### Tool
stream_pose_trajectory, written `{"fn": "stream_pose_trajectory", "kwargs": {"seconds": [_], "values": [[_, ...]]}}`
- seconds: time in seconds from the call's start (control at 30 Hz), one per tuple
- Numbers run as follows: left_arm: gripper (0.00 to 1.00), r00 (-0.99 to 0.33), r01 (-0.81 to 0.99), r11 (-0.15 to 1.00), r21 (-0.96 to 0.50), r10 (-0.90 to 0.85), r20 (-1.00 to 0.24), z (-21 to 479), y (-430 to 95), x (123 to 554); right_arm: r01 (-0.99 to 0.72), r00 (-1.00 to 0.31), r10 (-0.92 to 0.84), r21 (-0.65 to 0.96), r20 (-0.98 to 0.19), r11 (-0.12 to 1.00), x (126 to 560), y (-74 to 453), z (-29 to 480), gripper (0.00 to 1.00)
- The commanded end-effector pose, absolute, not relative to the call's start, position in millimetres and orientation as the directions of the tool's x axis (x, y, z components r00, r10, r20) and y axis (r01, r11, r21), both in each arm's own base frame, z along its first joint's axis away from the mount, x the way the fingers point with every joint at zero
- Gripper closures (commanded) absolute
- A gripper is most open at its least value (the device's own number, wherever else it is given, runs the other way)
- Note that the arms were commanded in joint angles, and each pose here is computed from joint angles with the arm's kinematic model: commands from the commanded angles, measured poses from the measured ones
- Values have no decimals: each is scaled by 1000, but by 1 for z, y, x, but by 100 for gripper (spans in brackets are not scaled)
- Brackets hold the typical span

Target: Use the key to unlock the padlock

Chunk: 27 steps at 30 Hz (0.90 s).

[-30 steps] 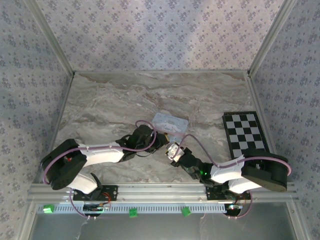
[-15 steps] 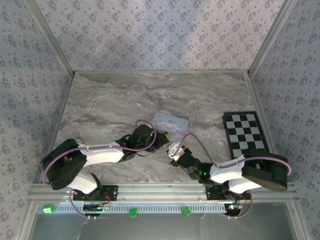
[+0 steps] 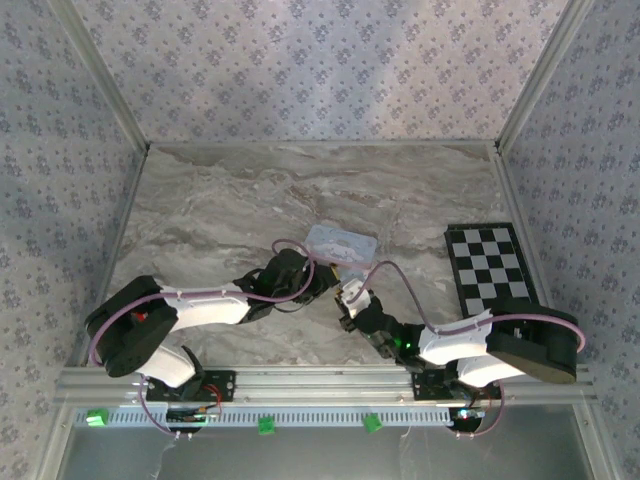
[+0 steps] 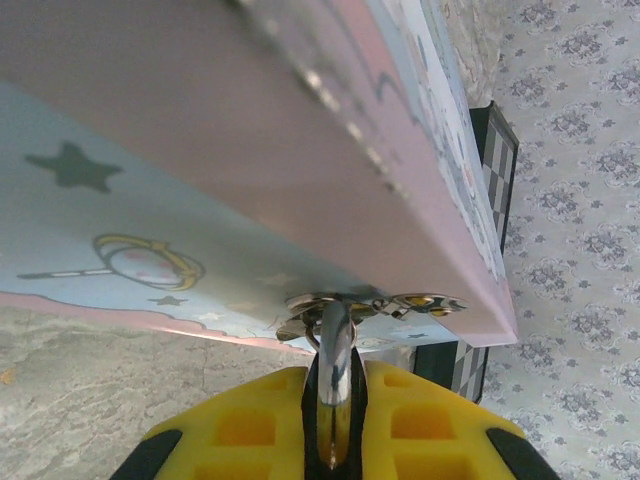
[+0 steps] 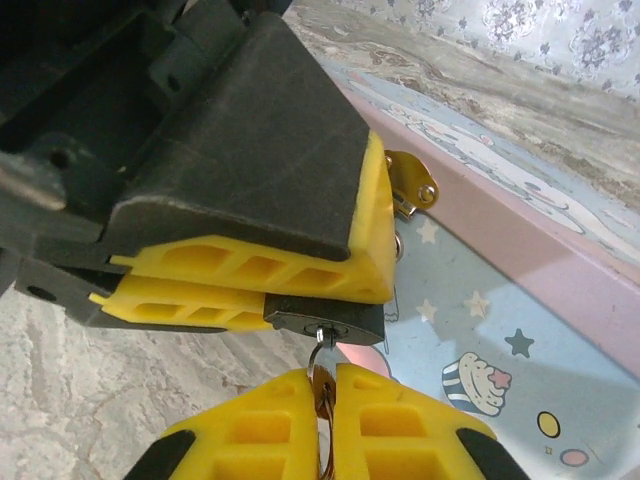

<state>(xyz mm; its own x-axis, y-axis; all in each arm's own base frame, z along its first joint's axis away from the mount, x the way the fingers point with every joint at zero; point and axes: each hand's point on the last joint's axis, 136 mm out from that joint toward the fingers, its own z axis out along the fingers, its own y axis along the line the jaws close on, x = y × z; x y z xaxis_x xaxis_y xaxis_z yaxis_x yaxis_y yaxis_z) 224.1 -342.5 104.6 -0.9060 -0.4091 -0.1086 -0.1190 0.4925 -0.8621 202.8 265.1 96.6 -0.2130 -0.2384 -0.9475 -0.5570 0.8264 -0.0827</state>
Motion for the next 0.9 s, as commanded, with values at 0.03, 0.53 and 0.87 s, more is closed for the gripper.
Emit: {"fn": "stream_pose_trajectory", "kwargs": {"seconds": [0.03, 0.53, 0.87], "values": [[100, -919, -58, 458, -887, -371, -132, 124, -359, 223, -494, -338, -61, 122, -939, 861, 213, 267, 108, 96], [97, -927, 18, 541, -841, -307, -217, 96, -368, 233, -338, -662, 171, 494, -730, 801, 207, 261, 71, 99], [64, -926, 61, 592, -804, -268, -267, 83, -356, 243, -252, -756, 210, 572, -620, 781, 206, 263, 48, 100]]}}
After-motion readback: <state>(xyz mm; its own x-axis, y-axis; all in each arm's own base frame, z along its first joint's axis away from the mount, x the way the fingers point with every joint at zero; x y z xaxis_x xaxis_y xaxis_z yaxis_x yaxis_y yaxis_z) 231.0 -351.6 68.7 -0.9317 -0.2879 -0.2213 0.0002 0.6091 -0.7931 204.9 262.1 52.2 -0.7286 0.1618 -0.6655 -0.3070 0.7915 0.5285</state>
